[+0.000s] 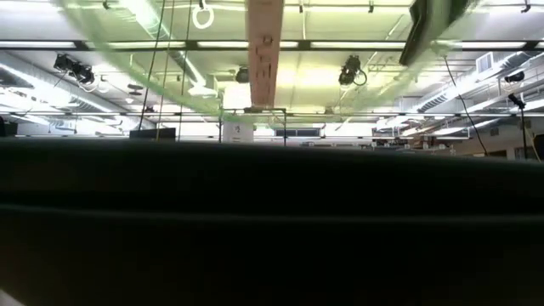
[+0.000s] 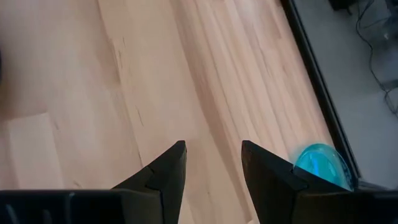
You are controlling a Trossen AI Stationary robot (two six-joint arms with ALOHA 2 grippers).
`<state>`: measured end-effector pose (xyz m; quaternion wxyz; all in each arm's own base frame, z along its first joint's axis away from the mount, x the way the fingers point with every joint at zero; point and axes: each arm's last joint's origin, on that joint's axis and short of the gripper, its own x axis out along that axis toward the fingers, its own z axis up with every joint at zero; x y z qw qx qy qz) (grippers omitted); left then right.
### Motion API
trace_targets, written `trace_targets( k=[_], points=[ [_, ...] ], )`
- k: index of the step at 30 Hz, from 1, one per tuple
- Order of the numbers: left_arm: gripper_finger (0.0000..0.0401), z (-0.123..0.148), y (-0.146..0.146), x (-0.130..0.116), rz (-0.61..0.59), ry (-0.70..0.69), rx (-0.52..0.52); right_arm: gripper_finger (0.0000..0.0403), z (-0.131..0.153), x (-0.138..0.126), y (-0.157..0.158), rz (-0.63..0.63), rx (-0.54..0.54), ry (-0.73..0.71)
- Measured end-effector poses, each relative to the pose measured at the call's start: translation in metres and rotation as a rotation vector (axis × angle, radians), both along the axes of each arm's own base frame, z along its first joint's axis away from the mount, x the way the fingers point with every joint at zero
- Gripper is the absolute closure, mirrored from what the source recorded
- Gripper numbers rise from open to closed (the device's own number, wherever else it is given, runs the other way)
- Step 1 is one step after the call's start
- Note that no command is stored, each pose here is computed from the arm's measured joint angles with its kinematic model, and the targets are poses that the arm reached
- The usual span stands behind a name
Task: Stack plastic plates
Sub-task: Stack the light green plate on top of the pink plate, then stack the blue plate on top of the light green plate
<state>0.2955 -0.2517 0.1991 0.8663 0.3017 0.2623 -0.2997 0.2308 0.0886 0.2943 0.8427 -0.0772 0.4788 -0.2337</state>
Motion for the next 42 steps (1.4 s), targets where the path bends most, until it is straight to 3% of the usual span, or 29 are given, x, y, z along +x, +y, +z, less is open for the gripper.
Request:
trace_targets(
  k=[5,16,25,31,36,42],
  points=[
    [0.0396,-0.019,0.0,0.007,0.032,0.032,0.02,0.0238,-0.012,0.01,0.001,0.0,0.003,0.053],
    [0.0383,-0.024,0.012,0.013,0.095,0.058,0.052,0.0238,-0.027,0.019,0.004,-0.005,0.044,0.137],
    [0.0359,-0.023,0.016,0.017,0.173,0.083,-0.012,0.0238,-0.013,0.014,-0.046,-0.265,0.018,0.05],
    [0.0319,-0.021,0.016,0.017,0.29,0.117,-0.12,0.024,-0.039,0.014,-0.083,-0.48,0.007,0.001],
    [0.0279,-0.001,0.02,0.002,0.291,0.202,-0.164,0.024,-0.064,0.014,-0.107,-0.571,0.062,-0.02],
    [0.0267,0.043,0.034,-0.017,0.288,0.175,-0.214,0.0241,-0.083,0.009,-0.135,-0.641,0.067,-0.019]
  ],
)
